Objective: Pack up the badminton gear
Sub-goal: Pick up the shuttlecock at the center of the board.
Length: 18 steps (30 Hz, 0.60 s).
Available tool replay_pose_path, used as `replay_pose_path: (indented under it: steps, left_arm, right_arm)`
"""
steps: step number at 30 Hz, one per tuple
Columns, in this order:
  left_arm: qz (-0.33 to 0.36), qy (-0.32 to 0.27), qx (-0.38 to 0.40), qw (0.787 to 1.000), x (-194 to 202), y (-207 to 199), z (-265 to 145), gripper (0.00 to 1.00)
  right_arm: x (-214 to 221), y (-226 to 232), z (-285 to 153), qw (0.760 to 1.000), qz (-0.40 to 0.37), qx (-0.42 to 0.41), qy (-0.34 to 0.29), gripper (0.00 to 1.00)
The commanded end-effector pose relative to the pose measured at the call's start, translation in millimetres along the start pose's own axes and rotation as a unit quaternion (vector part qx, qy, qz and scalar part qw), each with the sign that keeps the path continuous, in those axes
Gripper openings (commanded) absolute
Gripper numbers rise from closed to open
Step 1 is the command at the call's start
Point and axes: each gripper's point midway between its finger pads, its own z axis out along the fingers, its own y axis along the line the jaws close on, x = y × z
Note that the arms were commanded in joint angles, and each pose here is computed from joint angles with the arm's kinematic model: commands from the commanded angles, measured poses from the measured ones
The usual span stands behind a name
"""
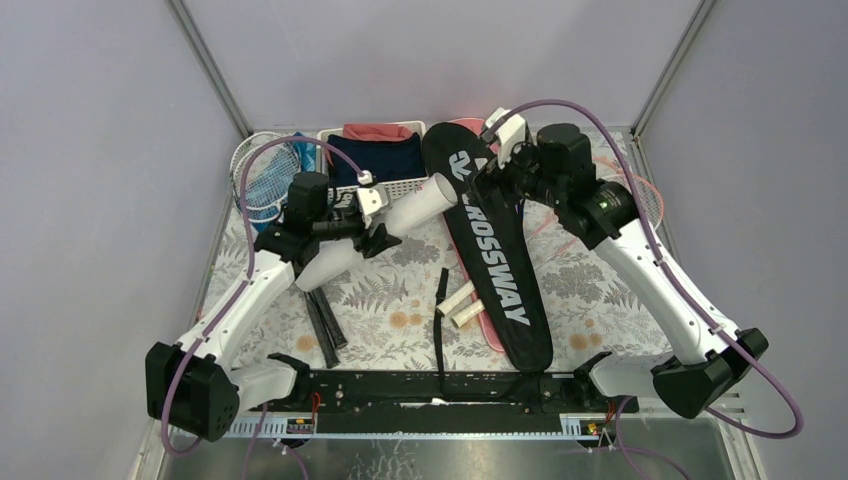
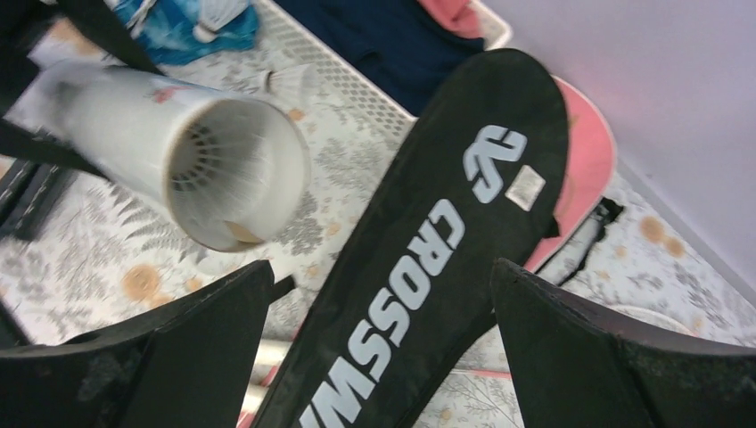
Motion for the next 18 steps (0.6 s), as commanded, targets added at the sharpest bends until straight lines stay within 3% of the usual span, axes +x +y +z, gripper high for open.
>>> replay_pose_path:
  steps: [1, 5, 9, 13, 18]
  left_arm:
    - [0.013, -0.03, -0.05, 0.998, -24.2, 19.8, -16.8, 0.55]
    - [0.038, -0.023, -0.012, 0.999, -19.9, 4.4, -25.1, 0.55]
    - [0.108, -0.013, 0.08, 0.991, -12.3, -33.3, -38.6, 0.58]
    - [0.166, 0.006, 0.115, 0.979, -6.3, -53.0, -53.2, 0.6]
    - [0.183, 0.03, 0.119, 0.975, -11.1, -60.8, -68.5, 0.6]
  right_arm:
    - [-25.0, -42.7, -6.8, 0.995, 0.031, 0.091, -0.024, 1.0]
    - [-24.5, -62.6, 4.0, 0.992, 0.057, 0.111, -0.018, 1.0]
    - [-7.3, -64.6, 39.2, 0.993, 0.081, 0.09, 0.009, 1.0]
    - [7.6, -46.7, 80.0, 0.994, 0.101, 0.02, 0.022, 1.0]
    - [18.0, -10.5, 128.4, 0.985, 0.136, -0.108, 0.019, 0.98]
